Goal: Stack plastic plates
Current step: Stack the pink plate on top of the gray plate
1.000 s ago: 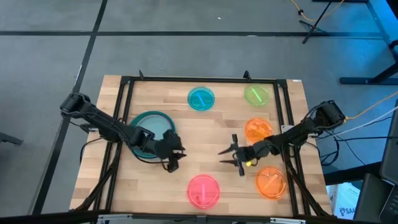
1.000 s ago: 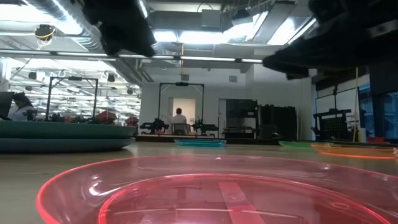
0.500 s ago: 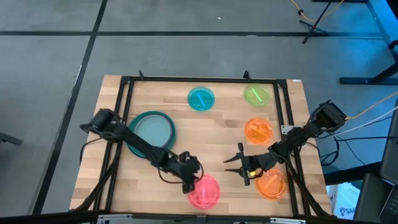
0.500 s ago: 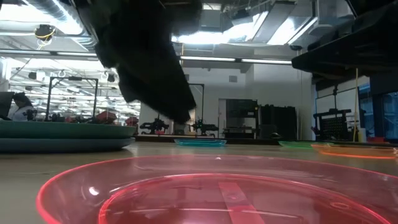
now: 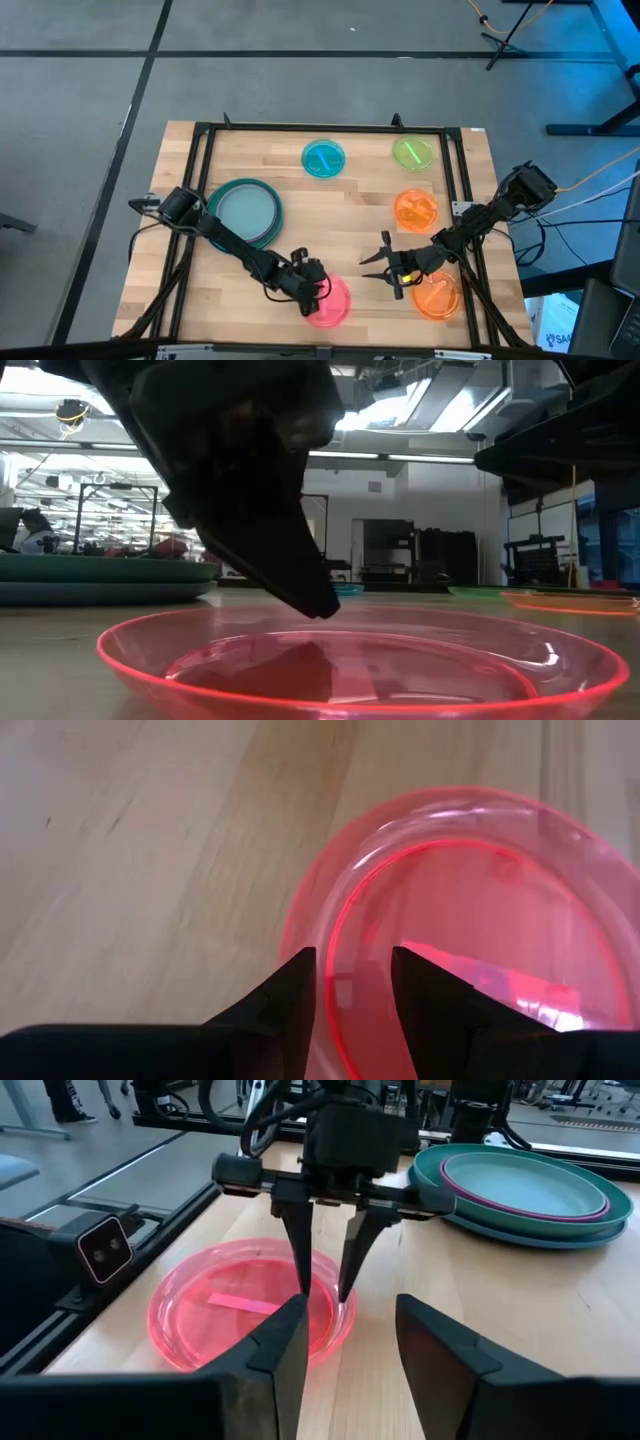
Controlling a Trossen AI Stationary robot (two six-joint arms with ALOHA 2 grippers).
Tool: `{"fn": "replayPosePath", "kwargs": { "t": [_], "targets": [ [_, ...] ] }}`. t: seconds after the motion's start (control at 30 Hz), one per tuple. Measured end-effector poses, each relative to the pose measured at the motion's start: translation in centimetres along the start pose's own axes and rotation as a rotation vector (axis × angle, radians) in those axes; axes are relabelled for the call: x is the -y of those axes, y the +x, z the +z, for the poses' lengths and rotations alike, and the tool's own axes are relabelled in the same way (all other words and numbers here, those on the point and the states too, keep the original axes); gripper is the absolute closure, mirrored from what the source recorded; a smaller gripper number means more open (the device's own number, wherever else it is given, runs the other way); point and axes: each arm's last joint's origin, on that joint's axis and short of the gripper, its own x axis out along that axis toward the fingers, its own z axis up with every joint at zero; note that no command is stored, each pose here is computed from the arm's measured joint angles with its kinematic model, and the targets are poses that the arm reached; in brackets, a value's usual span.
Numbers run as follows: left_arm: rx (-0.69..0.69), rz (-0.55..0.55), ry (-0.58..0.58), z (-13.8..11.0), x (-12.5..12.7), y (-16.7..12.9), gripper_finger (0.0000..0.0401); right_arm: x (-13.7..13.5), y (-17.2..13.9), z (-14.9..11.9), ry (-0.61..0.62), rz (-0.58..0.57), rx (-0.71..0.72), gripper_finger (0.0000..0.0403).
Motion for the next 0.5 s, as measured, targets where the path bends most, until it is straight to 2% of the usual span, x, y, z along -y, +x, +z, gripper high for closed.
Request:
{"fn": "replayPosePath", "kwargs": {
  "t": [0.23, 0.37, 0.5],
  "targets": [
    [0.003, 0.001, 0.028, 0.3, 0.0, 0.0, 0.0275, 0.0, 0.0, -0.1, -0.003, -0.001, -0.005, 0.0260],
    [0.013, -0.059, 0.061, 1.9, 1.1, -0.6, 0.0275, 0.0, 0.0, -0.1, 0.003, -0.002, -0.005, 0.0260],
    [-0.005, 0.030, 0.113, 2.4, 1.2, -1.2, 0.0275, 0.0, 0.0, 0.0, 0.010, -0.003, -0.003, 0.0260]
  ]
}}
